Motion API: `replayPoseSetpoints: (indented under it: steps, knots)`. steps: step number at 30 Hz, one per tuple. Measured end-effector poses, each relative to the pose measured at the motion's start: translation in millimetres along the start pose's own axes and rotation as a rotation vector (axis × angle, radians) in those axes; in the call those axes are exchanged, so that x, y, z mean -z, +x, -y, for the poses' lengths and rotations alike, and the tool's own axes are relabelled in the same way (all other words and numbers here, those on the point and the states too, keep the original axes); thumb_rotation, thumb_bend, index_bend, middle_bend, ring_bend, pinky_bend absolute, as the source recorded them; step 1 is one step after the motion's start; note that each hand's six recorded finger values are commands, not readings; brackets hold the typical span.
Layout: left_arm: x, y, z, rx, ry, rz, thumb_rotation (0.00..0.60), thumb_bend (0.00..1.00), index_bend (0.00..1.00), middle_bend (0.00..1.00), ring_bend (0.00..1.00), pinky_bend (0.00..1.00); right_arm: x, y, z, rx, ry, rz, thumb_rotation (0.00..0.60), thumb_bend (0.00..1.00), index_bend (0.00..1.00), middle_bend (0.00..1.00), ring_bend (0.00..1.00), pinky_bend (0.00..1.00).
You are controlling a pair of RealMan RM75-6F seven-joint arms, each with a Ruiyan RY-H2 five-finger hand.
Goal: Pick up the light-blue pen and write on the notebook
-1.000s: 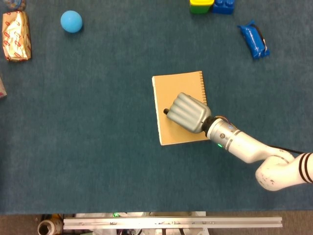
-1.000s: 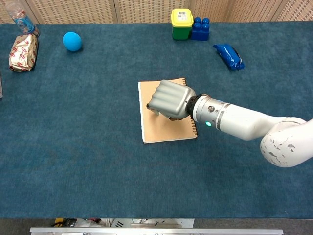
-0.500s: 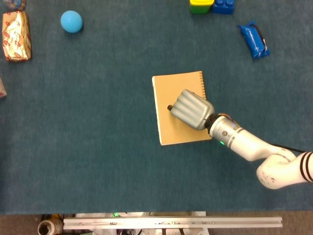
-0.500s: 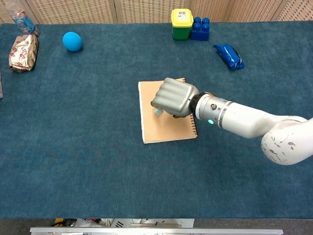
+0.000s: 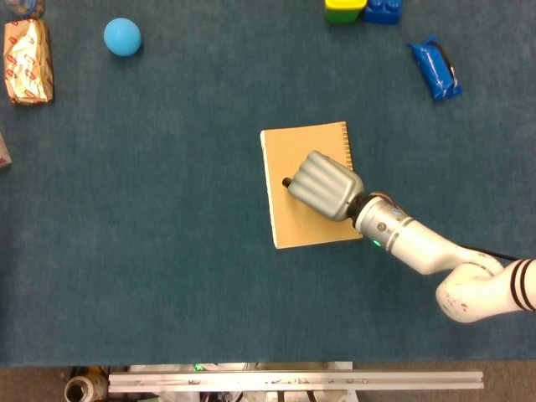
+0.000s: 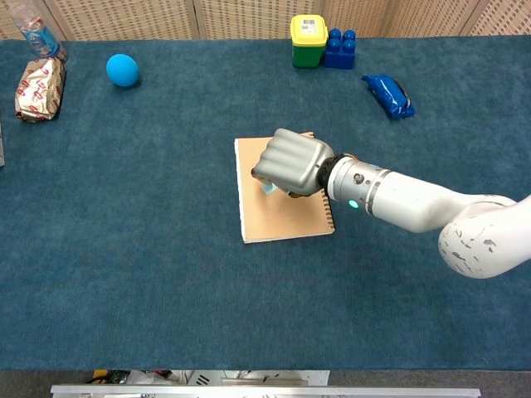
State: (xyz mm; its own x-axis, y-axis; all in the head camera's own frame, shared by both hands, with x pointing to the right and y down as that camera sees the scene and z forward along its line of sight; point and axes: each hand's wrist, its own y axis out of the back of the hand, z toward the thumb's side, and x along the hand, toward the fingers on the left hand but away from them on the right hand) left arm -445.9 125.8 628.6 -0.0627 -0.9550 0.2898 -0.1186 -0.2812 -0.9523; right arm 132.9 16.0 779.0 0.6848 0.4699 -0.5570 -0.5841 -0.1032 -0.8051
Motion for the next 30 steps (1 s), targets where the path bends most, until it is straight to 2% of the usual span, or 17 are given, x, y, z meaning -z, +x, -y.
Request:
replayPoseSetpoints:
  steps: [4,12,21,30]
  knots:
    - [2.3,-0.9,-0.6,-0.001,0.000,-0.008,0.600,0.34,0.19,0.27,0.23,0.12,-4.0,-1.0,3.9,-0.012,0.009,-0.010,0.545,0.80,0.43,1.00,1.00,1.00]
    - [1.6,-0.3,0.5,0.002,0.000,-0.004,0.600,0.34,0.19,0.27,0.23,0.12,-3.9,0.6,-5.7,0.019,-0.011,-0.012,0.546,0.80,0.43,1.00,1.00,1.00]
    - [2.5,-0.9,0.9,0.005,0.002,-0.009,0.600,0.34,0.19,0.27,0.23,0.12,-10.6,-0.4,2.1,-0.006,0.006,-0.031,0.546,0.80,0.43,1.00,1.00,1.00]
    - [0.5,-0.6,-0.5,-0.002,-0.001,-0.001,0.600,0.34,0.19,0.27,0.23,0.12,-1.0,5.0,-11.9,0.039,-0.025,-0.006,0.546,0.80,0.43,1.00,1.00,1.00]
